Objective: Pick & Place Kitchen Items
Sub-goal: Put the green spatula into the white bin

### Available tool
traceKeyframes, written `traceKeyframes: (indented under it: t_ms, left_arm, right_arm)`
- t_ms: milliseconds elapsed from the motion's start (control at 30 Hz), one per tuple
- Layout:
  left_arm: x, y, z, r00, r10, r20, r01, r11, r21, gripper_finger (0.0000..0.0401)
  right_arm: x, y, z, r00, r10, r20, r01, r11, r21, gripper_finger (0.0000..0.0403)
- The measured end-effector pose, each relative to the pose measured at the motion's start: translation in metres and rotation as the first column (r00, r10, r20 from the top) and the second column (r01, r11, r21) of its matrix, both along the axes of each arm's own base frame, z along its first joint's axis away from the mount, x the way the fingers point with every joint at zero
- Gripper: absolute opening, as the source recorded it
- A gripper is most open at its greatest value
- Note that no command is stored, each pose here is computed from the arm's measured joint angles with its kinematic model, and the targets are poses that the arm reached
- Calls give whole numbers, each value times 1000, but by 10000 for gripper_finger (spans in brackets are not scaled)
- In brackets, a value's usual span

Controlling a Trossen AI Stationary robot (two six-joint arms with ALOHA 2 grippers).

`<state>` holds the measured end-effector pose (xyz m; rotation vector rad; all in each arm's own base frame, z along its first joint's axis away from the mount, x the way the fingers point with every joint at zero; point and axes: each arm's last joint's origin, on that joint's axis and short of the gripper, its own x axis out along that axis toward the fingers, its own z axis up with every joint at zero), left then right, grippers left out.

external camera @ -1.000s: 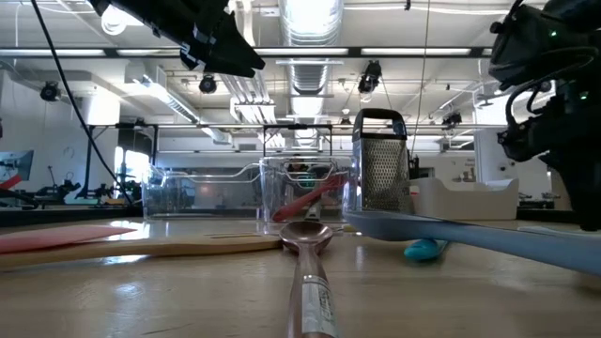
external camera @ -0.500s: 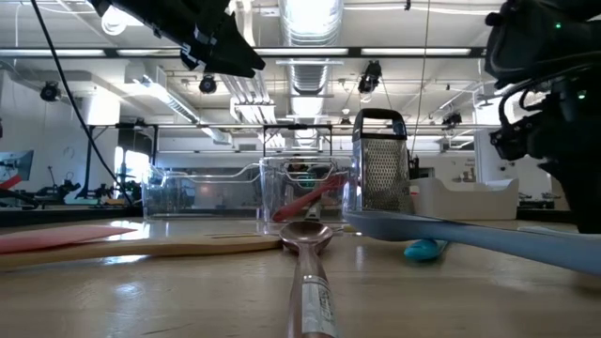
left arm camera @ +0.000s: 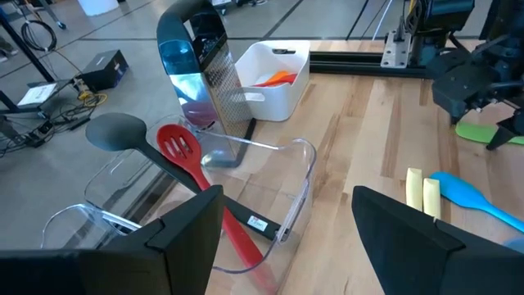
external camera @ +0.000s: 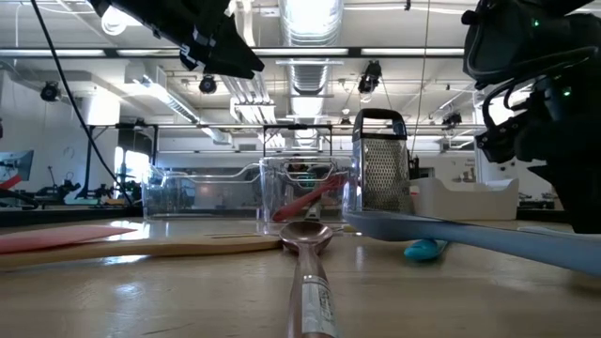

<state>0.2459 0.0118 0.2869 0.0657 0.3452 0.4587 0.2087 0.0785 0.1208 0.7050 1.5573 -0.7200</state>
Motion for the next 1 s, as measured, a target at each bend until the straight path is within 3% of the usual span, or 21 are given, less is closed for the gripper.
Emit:
traceKeyframes:
  t_ms: [233, 700, 1000]
  left_arm:
    - [0, 0, 0, 1000, 0, 0, 0, 1000, 0, 275]
    - [0, 0, 0, 1000, 1, 4, -1, 1000, -3, 275]
    - [1, 0, 4, 1000, 1, 22, -1, 1000, -4, 275]
  right_arm:
    - [-2, -1, 4, 1000, -7, 9, 7, 1000, -7, 244]
    - [-6, -3, 3, 999, 24, -33, -25, 999, -24, 22]
    - [-4, -3, 14, 996, 76, -54, -77, 997, -22, 6]
